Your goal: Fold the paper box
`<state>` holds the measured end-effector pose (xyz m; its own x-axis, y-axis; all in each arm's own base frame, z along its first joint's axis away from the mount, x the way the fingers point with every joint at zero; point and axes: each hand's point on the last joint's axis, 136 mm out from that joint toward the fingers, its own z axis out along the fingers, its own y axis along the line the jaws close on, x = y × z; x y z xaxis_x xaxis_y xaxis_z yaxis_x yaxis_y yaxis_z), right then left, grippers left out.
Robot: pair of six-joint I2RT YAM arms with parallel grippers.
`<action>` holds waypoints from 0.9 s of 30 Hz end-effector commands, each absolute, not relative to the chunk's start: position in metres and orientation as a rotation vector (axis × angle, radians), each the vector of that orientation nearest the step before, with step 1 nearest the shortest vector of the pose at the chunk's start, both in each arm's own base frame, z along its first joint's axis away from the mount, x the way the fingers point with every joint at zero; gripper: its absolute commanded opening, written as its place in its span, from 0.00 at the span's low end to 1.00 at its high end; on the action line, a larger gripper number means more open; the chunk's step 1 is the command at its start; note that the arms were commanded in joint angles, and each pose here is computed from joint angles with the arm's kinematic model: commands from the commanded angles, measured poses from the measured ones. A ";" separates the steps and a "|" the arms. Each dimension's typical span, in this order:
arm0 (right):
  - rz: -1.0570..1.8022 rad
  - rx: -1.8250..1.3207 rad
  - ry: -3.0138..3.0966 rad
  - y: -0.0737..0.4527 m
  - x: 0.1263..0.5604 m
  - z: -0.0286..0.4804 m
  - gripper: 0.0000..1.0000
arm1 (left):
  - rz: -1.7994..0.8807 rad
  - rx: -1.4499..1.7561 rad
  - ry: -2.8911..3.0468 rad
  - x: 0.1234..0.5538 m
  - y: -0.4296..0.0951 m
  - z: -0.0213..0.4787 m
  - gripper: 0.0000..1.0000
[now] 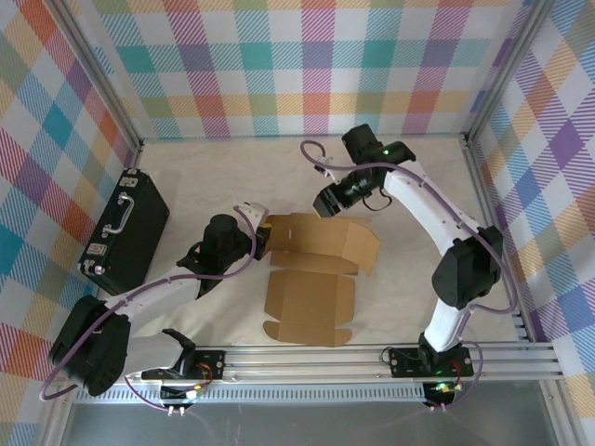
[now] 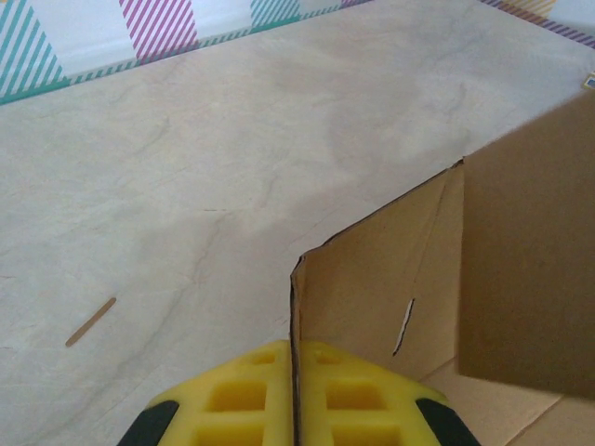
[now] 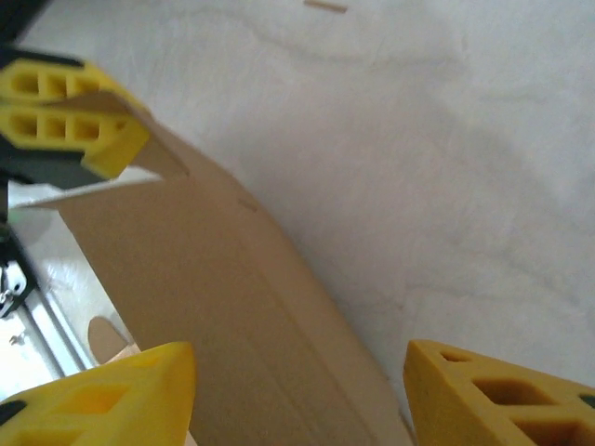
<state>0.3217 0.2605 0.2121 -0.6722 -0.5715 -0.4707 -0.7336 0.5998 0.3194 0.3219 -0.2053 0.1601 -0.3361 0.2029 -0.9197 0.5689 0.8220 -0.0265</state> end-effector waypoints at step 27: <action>0.642 -1.543 2.259 0.280 0.298 0.164 0.67 | -0.425 0.565 1.889 0.327 -0.207 0.170 0.00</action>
